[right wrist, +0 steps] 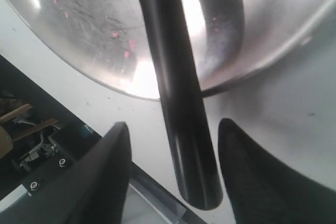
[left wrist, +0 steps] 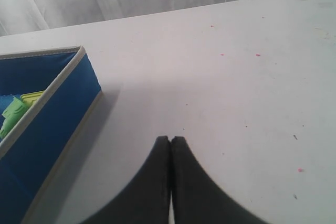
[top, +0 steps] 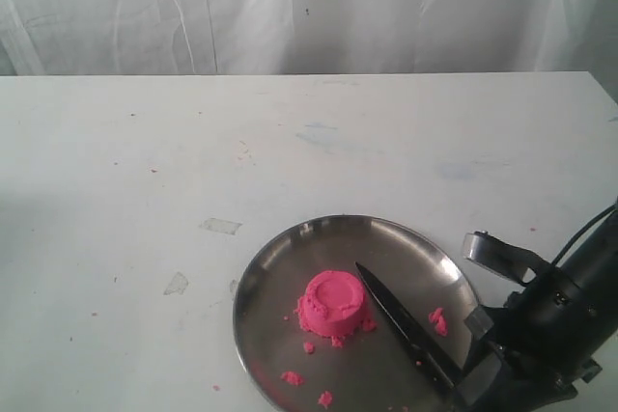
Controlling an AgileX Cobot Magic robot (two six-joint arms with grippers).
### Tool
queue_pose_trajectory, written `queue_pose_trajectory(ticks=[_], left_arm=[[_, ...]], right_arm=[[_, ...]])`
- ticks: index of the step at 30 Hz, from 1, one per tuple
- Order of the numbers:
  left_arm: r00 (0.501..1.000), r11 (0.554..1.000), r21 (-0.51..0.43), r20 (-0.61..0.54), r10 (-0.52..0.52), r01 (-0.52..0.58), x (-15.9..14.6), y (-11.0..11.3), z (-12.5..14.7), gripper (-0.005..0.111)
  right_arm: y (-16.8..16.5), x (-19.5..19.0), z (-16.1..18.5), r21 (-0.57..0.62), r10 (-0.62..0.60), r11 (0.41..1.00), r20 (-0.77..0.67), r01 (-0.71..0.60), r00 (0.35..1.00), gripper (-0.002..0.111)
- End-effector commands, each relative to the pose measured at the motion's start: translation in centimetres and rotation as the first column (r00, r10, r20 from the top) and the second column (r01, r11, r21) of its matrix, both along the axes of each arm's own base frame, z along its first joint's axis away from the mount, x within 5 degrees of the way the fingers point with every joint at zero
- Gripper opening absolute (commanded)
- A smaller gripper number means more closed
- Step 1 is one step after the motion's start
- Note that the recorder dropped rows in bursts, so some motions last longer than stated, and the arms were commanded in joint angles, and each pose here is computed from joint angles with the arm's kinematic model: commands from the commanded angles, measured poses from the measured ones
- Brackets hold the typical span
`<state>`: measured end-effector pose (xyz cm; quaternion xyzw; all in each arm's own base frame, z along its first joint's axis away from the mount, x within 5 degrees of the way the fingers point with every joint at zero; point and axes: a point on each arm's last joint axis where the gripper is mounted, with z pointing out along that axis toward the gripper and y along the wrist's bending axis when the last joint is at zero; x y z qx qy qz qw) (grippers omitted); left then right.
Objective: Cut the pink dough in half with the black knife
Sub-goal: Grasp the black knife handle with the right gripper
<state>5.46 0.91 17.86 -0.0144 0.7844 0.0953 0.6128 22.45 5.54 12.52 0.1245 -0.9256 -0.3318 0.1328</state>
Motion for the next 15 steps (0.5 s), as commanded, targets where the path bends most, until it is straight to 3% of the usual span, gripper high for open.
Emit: queue_pose_trajectory(ticks=[1, 9, 15], left_arm=[[1.0, 1.0, 0.0, 0.005, 0.002, -0.002, -0.02, 0.0, -0.06, 0.0], [1.0, 1.0, 0.0, 0.005, 0.002, -0.002, -0.02, 0.0, -0.06, 0.0], [1.0, 1.0, 0.0, 0.005, 0.002, -0.002, -0.02, 0.0, -0.06, 0.0]], right_arm=[[0.01, -0.05, -0.15, 0.023, 0.005, 1.0, -0.004, -0.004, 1.0, 0.045], [0.02, -0.14, -1.04, 0.027, 0.009, 1.0, -0.052, -0.008, 0.999, 0.031], [-0.03, -0.13, -1.08, 0.021, 0.013, 1.0, -0.048, -0.012, 0.999, 0.012]])
